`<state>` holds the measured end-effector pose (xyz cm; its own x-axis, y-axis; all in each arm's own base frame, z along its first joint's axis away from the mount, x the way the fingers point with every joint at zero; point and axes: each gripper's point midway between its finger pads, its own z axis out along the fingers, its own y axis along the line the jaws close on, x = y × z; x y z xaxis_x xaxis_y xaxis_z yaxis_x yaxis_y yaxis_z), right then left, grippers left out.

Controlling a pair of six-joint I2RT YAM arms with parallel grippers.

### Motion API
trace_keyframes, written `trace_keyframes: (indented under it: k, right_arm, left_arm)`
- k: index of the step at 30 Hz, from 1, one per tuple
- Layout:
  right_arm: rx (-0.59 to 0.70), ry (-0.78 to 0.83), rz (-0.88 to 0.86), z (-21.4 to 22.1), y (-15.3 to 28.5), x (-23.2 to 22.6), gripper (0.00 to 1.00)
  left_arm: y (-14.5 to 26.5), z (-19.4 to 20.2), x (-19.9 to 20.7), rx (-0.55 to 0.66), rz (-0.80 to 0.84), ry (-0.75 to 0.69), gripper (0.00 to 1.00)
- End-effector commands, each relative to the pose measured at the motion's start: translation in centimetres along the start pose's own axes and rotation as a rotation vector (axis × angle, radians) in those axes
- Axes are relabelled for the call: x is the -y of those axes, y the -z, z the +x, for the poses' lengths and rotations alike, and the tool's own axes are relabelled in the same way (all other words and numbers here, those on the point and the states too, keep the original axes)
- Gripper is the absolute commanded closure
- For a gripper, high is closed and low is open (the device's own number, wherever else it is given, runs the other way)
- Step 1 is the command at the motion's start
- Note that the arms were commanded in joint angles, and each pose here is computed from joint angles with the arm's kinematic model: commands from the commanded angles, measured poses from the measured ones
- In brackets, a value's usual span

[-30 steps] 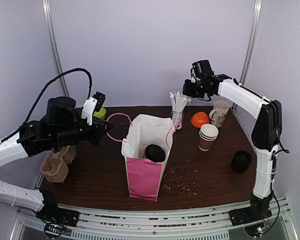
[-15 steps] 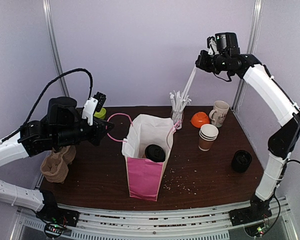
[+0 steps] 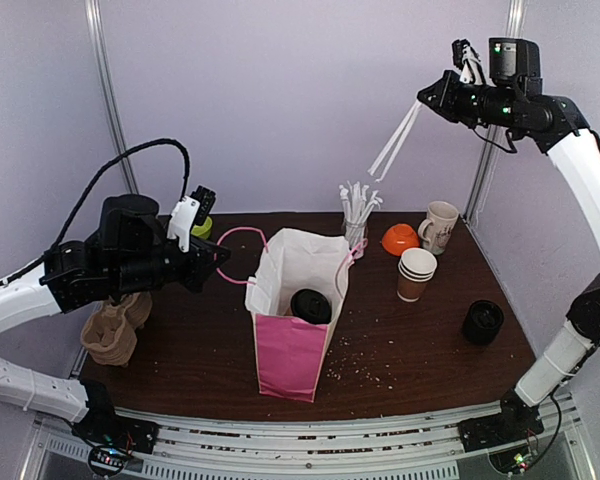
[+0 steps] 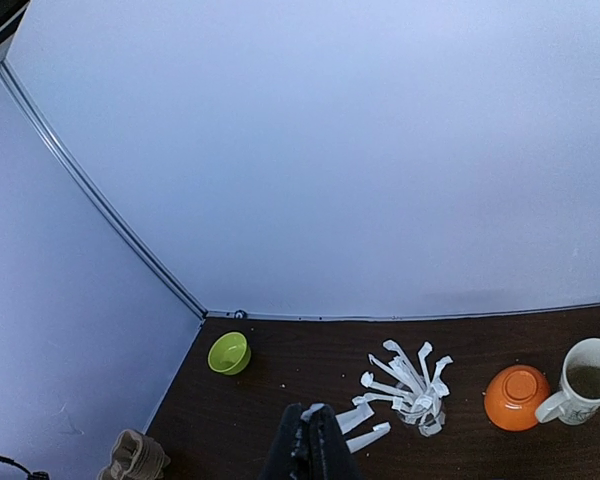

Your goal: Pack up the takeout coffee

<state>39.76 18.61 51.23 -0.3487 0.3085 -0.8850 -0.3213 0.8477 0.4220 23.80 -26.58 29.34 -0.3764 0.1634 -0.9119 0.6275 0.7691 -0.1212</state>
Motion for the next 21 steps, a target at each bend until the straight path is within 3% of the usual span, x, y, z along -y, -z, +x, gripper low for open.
trace_keyframes:
  k: [1,21]
  right_arm:
    - [-0.067,0.023,0.031,2.5,-0.8,1.3,1.00]
    - [0.033,0.023,0.127,3.4,-7.7,4.5,1.00]
  left_arm:
    - [0.2,-1.7,0.3,0.055,0.019,0.024,1.00]
    - [0.7,-1.9,0.0,0.058,0.006,0.034,1.00]
